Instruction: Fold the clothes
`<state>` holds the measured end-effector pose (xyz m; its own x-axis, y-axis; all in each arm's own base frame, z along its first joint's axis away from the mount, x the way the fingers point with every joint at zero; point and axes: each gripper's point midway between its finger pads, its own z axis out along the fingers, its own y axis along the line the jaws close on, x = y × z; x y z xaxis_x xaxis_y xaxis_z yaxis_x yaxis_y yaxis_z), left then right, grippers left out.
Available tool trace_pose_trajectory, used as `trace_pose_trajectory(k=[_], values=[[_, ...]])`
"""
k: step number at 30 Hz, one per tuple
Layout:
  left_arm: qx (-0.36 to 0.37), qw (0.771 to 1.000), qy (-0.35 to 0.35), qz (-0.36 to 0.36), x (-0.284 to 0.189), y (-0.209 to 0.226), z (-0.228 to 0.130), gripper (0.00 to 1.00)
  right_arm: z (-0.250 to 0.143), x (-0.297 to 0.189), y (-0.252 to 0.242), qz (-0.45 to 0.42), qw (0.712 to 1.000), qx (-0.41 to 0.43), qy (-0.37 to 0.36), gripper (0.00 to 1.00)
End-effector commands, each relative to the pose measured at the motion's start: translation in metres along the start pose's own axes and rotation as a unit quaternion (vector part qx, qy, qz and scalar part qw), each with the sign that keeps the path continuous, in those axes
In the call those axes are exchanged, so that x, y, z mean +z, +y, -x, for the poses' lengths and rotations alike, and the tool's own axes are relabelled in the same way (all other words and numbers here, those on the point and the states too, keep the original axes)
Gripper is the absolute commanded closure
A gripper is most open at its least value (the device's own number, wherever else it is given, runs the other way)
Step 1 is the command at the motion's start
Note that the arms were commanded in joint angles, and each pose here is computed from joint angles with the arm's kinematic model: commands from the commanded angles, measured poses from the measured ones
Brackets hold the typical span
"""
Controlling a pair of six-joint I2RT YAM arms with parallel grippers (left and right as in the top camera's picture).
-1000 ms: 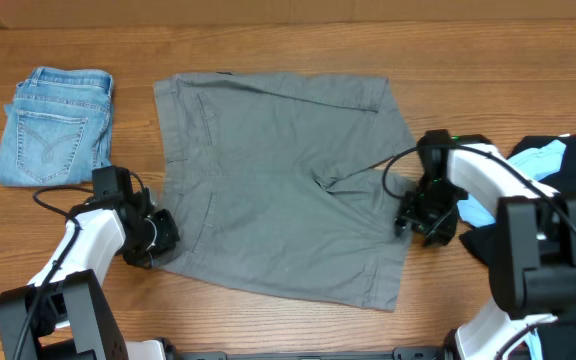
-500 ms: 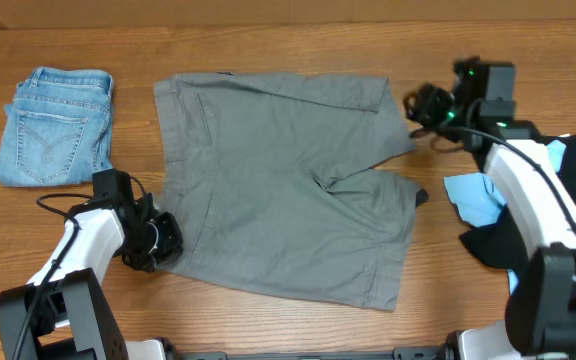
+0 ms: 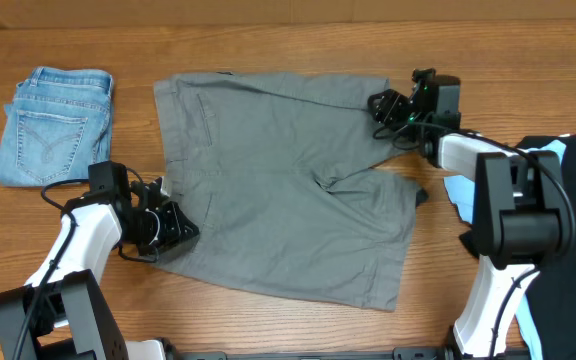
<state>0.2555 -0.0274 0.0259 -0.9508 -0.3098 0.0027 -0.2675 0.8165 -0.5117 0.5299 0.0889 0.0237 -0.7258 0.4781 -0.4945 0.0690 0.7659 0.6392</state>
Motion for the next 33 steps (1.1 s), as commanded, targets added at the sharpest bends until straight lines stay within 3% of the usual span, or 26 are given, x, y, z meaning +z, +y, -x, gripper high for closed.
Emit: trace_pose_trajectory(k=[1,3,4,8,9,10,11,14,15,19,20,27,33], values=[[0.025,0.999,-0.015,-0.018,-0.007,-0.011,0.007,0.81,-0.016,0.01,0.016,0.032,0.999,0.001,0.019,0.52],[0.026,0.999,-0.016,-0.018,-0.007,-0.011,0.008,0.81,-0.013,0.012,0.025,0.045,0.999,-0.001,0.012,0.85],[0.026,0.999,-0.017,-0.018,-0.007,-0.011,0.009,0.81,-0.007,0.011,0.035,0.064,0.998,-0.008,0.003,0.91],[0.026,0.999,-0.016,-0.018,-0.007,-0.011,0.008,0.8,0.054,-0.014,0.098,0.203,0.975,0.003,-0.095,0.95],[0.026,0.999,-0.017,-0.018,-0.007,-0.011,0.008,0.8,0.077,-0.028,0.114,0.238,0.961,0.009,-0.139,0.86],[0.026,0.999,-0.017,-0.018,-0.007,-0.011,0.008,0.8,0.097,-0.042,0.126,0.262,0.947,0.017,-0.184,0.61],[0.026,0.999,-0.017,-0.019,-0.007,-0.011,0.008,0.8,0.109,-0.052,0.131,0.275,0.937,0.022,-0.213,0.45],[0.025,0.999,-0.016,-0.018,-0.007,-0.011,0.008,0.79,0.122,-0.065,0.136,0.298,0.926,0.038,-0.227,0.29],[0.026,0.999,-0.016,-0.018,-0.007,-0.011,0.008,0.77,0.116,-0.062,0.132,0.299,0.931,0.037,-0.204,0.19],[0.026,0.999,-0.016,-0.018,-0.007,-0.011,0.008,0.74,0.097,-0.053,0.115,0.292,0.947,0.03,-0.132,0.11],[0.028,0.999,-0.016,-0.018,-0.007,-0.011,0.008,0.73,0.093,-0.054,0.111,0.295,0.948,0.02,-0.115,0.0],[0.039,0.999,-0.017,-0.018,-0.009,-0.012,0.009,0.81,0.073,-0.075,0.088,0.319,0.947,0.027,-0.004,0.0],[0.051,0.998,-0.032,-0.017,-0.028,-0.023,0.022,0.85,0.078,-0.114,0.127,0.361,0.932,-0.003,0.013,0.0]])
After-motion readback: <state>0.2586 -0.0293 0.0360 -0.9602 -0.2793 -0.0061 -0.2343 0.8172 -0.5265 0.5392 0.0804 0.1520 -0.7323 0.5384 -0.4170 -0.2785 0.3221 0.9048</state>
